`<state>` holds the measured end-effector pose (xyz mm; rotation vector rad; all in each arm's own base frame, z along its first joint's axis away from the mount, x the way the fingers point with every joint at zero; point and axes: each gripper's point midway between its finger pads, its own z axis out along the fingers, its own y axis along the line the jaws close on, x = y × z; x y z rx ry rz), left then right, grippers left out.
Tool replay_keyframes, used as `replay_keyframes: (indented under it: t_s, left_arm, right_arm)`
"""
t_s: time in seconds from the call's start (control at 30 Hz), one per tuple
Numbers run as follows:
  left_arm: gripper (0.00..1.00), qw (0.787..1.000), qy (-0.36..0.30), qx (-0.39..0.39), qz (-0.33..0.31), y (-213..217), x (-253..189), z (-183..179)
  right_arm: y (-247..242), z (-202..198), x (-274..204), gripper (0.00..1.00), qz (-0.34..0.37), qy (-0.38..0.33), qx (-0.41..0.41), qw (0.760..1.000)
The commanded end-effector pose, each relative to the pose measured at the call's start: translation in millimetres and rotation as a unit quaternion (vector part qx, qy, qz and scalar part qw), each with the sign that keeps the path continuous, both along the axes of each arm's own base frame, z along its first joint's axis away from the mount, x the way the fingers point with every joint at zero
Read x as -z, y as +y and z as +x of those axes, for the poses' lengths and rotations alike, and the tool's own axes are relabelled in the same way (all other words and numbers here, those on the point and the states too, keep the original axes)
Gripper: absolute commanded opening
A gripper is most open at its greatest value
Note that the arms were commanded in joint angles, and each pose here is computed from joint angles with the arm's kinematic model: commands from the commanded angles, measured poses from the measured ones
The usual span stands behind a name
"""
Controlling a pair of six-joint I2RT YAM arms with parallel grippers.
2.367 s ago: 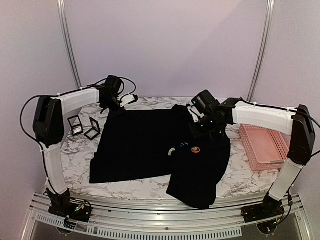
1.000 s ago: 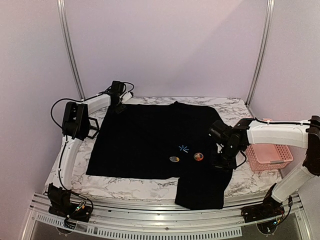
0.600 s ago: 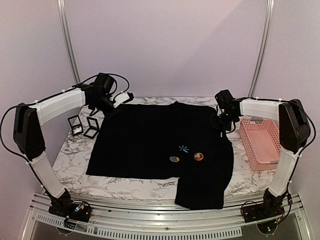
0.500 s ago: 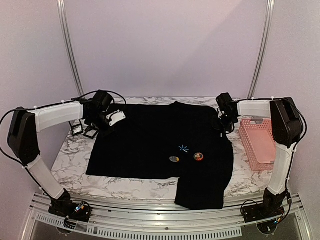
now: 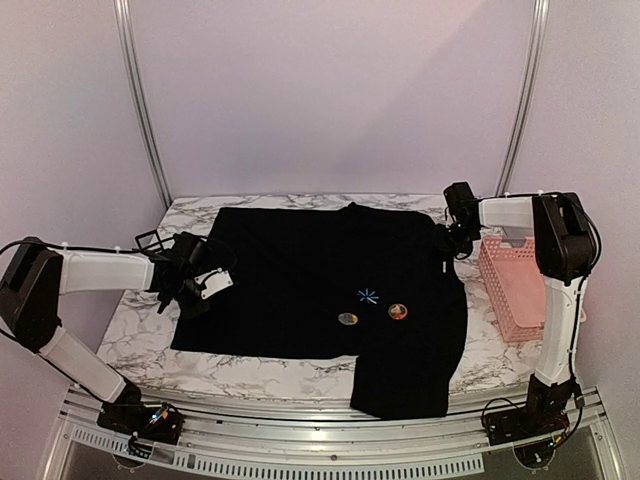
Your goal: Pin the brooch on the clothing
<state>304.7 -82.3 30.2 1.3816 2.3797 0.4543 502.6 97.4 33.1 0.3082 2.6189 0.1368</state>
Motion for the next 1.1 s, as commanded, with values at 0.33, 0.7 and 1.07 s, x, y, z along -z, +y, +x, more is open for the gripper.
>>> replay_keyframes:
  t_s: [0.33,0.7,1.07]
  left_arm:
    - [0.61,0.998,0.063,-0.026,0.007,25.3,-3.5,-39.5]
    - [0.93,0.906,-0.201,-0.206,-0.31,8.5,-227.4,24.5]
    - [1.0,0.805,-0.371,-0.327,-0.329,84.4,-202.4,-10.3]
  right_arm:
    - [-7.6,20.7,-14.9,0.11,-0.025,0.002,-0.053,0.998]
    - [12.6,-44.8,-252.2,0.99,0.041,-0.315,-0.114,0.941]
    - [-53.8,-194.0,-270.9,0.99,0.06,-0.495,0.013,0.867]
